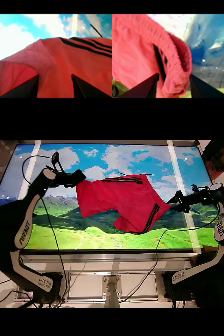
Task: Fold the clothes and pants, and hang the long-sleeved shirts on hangers.
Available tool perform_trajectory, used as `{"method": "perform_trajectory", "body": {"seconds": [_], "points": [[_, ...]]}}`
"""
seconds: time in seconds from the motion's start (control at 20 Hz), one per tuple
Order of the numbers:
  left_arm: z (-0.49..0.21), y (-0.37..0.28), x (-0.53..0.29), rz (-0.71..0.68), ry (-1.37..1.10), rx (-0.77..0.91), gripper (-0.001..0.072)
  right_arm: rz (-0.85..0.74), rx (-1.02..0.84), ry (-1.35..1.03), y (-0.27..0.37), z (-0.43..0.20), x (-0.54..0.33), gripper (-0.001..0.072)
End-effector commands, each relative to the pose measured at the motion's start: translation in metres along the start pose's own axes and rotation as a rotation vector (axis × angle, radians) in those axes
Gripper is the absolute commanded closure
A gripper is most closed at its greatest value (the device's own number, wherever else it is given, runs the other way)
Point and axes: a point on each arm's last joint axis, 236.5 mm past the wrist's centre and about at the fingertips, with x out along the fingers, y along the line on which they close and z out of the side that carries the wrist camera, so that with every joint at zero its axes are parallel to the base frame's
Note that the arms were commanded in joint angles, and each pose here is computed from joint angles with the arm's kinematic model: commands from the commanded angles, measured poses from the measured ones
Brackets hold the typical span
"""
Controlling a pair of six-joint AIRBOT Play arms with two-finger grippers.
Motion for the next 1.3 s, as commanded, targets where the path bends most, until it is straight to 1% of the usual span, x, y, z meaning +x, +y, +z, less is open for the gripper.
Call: {"method": "perform_trajectory", "body": {"seconds": [0.0, 0.1, 0.15, 0.25, 0.3, 0.35, 0.4, 0.45, 0.5, 0.65, 0.7, 0.8, 0.85, 1.0, 1.15, 1.25], "points": [[-0.030, -0.023, -0.047, -0.074, 0.170, 0.257, 0.0297, 0.010, -0.060, -0.002, 0.017, 0.003, -0.027, 0.0281], [-0.073, -0.051, -0.073, -0.180, 0.328, 0.506, 0.0298, 0.013, -0.101, -0.025, 0.030, 0.008, -0.042, 0.0281], [-0.099, -0.069, -0.083, -0.241, 0.411, 0.603, 0.0299, 0.014, -0.120, -0.043, 0.036, 0.011, -0.050, 0.0281], [-0.142, -0.102, -0.086, -0.325, 0.519, 0.722, 0.0300, 0.016, -0.146, -0.071, 0.044, 0.016, -0.060, 0.0281], [-0.165, -0.116, -0.082, -0.341, 0.562, 0.821, 0.0300, 0.017, -0.153, -0.076, 0.046, 0.017, -0.063, 0.0281], [-0.188, -0.124, -0.076, -0.338, 0.609, 0.968, 0.0301, 0.016, -0.158, -0.074, 0.047, 0.016, -0.064, 0.0281], [-0.206, -0.124, -0.071, -0.301, 0.654, 1.106, 0.0300, 0.016, -0.159, -0.065, 0.047, 0.014, -0.065, 0.0281], [-0.217, -0.122, -0.063, -0.232, 0.679, 1.224, 0.0301, 0.012, -0.159, -0.047, 0.046, 0.010, -0.064, 0.0281], [-0.226, -0.125, -0.056, -0.178, 0.682, 1.303, 0.0300, 0.011, -0.159, -0.039, 0.046, 0.008, -0.064, 0.0281], [-0.262, -0.155, -0.038, -0.194, 0.669, 1.459, 0.0299, 0.011, -0.159, -0.042, 0.046, 0.009, -0.064, 0.0281], [-0.273, -0.158, -0.032, -0.189, 0.679, 1.540, 0.0299, 0.012, -0.159, -0.046, 0.046, 0.010, -0.064, 0.0281], [-0.288, -0.147, -0.018, -0.114, 0.729, 1.714, 0.0299, 0.012, -0.159, -0.046, 0.046, 0.010, -0.064, 0.0281], [-0.296, -0.141, -0.012, -0.092, 0.758, 1.754, 0.0297, 0.012, -0.159, -0.049, 0.046, 0.011, -0.064, 0.0281], [-0.324, -0.133, 0.006, -0.096, 0.817, 1.803, 0.0293, 0.014, -0.159, -0.057, 0.047, 0.012, -0.064, 0.0281], [-0.316, -0.128, 0.023, -0.004, 0.782, 1.924, 0.0303, 0.014, -0.159, -0.062, 0.047, 0.013, -0.064, 0.0281], [-0.313, -0.129, 0.031, 0.007, 0.748, 1.939, 0.0305, 0.015, -0.159, -0.066, 0.047, 0.014, -0.065, 0.0281]]}}
